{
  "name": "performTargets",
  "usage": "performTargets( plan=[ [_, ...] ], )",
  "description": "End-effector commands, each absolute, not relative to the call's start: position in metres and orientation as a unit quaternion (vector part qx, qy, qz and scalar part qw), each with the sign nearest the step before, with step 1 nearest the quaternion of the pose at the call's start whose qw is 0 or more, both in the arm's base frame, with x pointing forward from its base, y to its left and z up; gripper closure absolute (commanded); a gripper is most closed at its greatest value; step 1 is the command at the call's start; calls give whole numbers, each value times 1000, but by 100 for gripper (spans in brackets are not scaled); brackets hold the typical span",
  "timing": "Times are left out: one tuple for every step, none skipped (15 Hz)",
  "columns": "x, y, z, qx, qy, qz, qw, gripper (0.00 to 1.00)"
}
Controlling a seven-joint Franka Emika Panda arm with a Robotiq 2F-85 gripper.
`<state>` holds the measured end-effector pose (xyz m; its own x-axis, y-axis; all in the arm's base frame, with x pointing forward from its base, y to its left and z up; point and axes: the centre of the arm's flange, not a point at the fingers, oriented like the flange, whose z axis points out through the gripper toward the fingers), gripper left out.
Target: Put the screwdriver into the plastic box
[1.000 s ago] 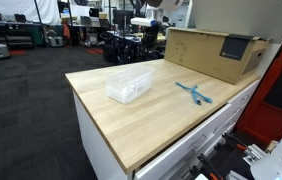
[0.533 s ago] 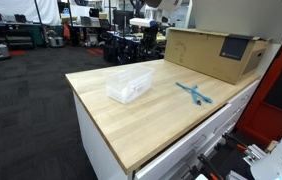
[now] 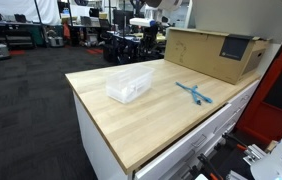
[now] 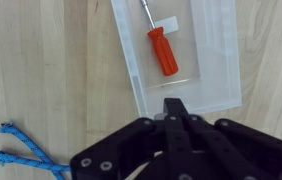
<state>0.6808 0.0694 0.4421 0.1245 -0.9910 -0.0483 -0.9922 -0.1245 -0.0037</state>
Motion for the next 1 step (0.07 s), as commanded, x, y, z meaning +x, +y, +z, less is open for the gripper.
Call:
performTargets(
  plan=[
    [681,69,442,-750,661,17,17,99]
  ],
)
